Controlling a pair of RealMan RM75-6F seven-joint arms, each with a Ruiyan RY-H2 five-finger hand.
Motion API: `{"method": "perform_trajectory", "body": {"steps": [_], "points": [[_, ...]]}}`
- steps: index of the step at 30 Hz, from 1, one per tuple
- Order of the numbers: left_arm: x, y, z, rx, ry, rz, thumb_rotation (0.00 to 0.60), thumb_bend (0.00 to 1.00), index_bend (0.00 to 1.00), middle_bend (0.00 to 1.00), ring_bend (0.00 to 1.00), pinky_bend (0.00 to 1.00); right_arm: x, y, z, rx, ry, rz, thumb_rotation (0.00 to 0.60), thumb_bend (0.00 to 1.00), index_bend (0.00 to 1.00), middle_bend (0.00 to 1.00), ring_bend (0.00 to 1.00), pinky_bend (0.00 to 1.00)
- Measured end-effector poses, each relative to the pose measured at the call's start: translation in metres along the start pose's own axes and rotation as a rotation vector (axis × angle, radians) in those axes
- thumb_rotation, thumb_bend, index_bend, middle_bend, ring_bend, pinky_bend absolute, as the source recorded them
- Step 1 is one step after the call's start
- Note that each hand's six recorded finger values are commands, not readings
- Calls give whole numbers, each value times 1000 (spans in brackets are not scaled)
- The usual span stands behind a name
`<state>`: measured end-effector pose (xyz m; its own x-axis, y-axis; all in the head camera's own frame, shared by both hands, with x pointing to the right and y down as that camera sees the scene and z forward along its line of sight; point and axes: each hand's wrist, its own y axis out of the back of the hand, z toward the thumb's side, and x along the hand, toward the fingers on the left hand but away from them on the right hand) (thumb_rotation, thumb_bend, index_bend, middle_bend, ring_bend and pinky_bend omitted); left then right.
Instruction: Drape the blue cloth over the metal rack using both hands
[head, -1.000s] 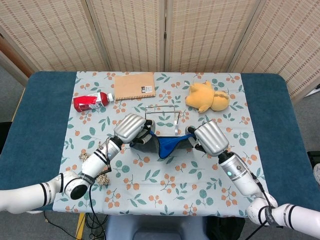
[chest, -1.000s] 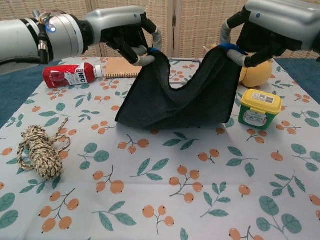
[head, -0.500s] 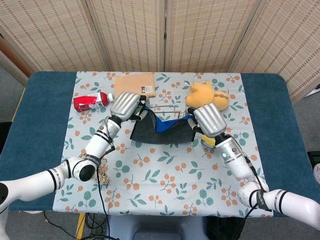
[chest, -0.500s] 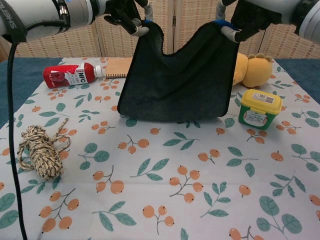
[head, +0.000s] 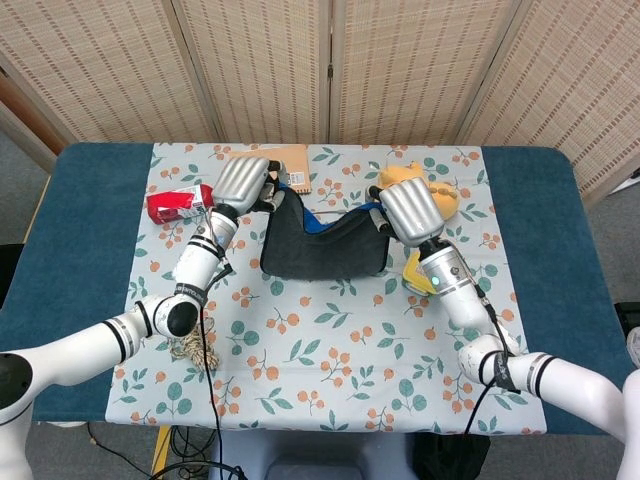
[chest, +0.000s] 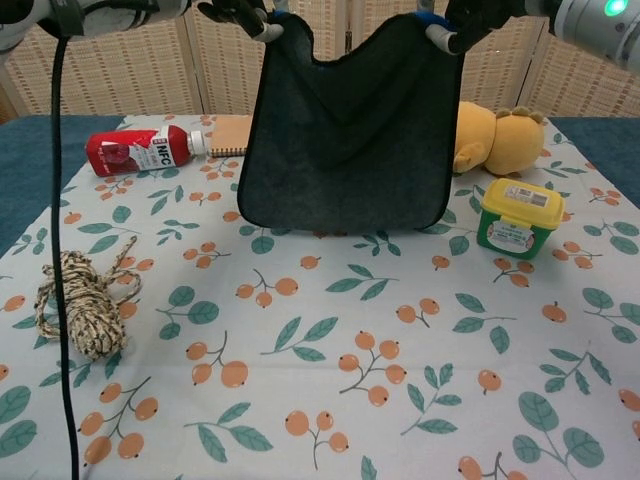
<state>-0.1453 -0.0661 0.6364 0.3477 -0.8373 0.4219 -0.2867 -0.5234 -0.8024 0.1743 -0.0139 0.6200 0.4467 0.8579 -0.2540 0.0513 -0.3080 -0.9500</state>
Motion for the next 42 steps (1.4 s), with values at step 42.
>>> {"method": "perform_trajectory", "body": {"steps": [42], "points": [[42,-23,-21,113,184,-37,600,431,474,791,795,1000,-75,-47,-23,74,-138,93,600,448,645,929,864,941]]}}
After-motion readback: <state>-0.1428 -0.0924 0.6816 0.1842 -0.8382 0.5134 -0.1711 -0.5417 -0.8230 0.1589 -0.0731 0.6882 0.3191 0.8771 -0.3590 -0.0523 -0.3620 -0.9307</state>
